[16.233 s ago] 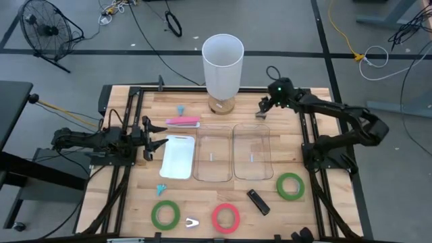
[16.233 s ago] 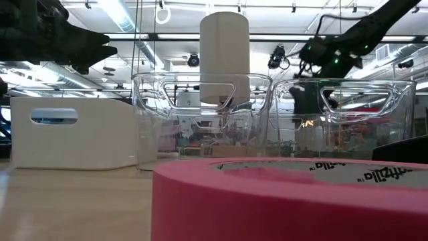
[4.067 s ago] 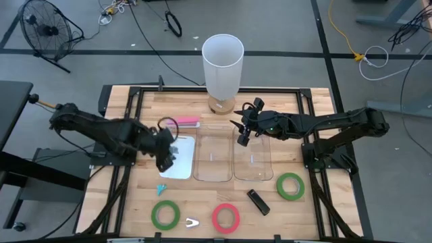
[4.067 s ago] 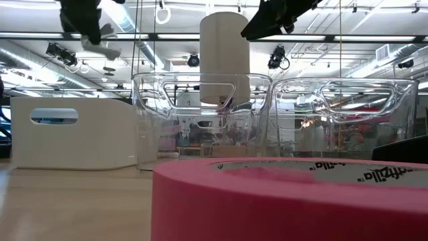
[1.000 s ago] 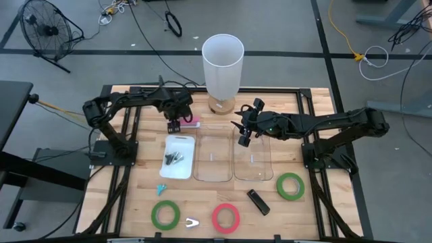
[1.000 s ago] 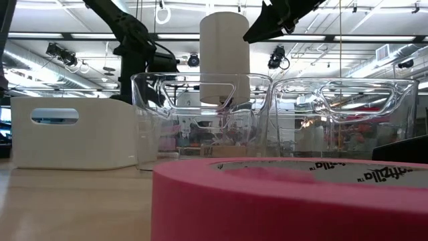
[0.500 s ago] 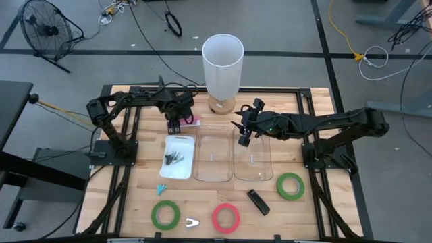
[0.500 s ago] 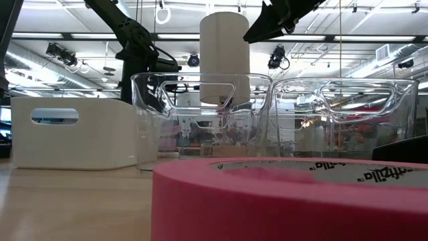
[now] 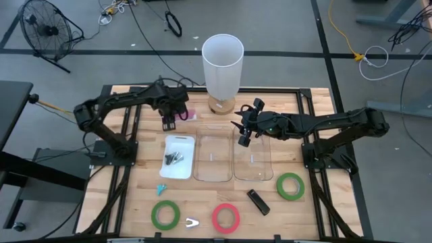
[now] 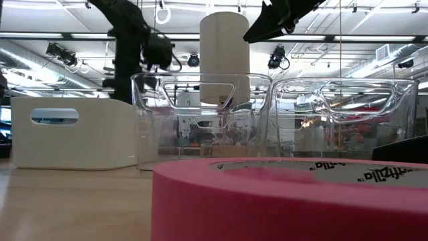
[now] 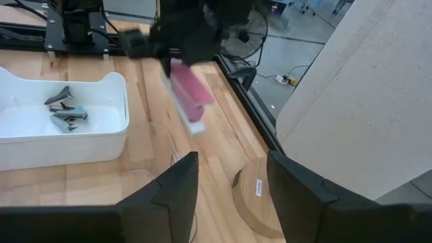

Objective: Pick and place Stapler, Stapler remover, tape
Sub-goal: Put the pink stapler into the right transparent bin

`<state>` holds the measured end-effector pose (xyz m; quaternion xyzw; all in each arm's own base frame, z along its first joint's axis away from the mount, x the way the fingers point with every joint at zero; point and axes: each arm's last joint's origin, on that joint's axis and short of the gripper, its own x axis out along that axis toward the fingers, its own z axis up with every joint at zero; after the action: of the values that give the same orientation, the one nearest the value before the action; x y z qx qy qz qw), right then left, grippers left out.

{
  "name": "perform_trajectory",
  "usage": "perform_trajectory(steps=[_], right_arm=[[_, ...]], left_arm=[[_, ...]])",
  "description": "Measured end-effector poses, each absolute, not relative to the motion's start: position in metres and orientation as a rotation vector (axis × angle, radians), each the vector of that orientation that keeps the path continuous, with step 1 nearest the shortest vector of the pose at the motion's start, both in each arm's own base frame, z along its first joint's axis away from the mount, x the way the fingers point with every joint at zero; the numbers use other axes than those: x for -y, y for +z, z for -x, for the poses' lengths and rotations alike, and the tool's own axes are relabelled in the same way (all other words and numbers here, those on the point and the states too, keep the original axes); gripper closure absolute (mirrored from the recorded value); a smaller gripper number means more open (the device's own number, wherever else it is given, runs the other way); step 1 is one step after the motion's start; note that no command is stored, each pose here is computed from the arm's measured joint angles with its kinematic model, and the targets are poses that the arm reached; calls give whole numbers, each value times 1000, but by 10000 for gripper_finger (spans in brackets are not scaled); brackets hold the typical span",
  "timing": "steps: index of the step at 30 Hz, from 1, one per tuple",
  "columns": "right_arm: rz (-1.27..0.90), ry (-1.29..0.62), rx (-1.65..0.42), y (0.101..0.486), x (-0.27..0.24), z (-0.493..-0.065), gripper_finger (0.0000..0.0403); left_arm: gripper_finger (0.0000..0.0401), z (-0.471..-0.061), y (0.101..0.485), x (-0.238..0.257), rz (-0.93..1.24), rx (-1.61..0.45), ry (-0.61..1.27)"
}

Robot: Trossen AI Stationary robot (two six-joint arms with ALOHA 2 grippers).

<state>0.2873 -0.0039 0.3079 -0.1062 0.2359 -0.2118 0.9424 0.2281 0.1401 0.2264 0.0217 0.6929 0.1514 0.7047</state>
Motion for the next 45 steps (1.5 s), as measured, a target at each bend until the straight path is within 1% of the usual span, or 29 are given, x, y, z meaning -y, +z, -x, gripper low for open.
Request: perform_trajectory(steps=[4,9,15,21,26,30,41,45], right_arm=[[233,-400,-479,308,3,-288,227],[258,-333,-400,316,1,-292,227],[267,-276,-267,324,-1,-302,227],[269,-275,-270,318,-1,-308,227],[294,-266,-257,310,-2,-320,227],[304,-240,-227,310,-3,-324,227],[293,-210,-183,313,-4,-326,227],[290,-167,-178,312,-6,-327,227]], left_arm=[[250,-224,260,-124,-96,-1533,395],[250,-230,300,-96,-129,-1444,393],[250,-246,334,-57,-245,-1321,348],[250,-254,361,-27,-303,-1185,318],[250,-261,370,-9,-346,-1091,284],[250,-265,370,-3,-379,-1070,291],[250,-276,361,-2,-398,-1087,294],[250,-279,360,-3,-426,-1083,284]])
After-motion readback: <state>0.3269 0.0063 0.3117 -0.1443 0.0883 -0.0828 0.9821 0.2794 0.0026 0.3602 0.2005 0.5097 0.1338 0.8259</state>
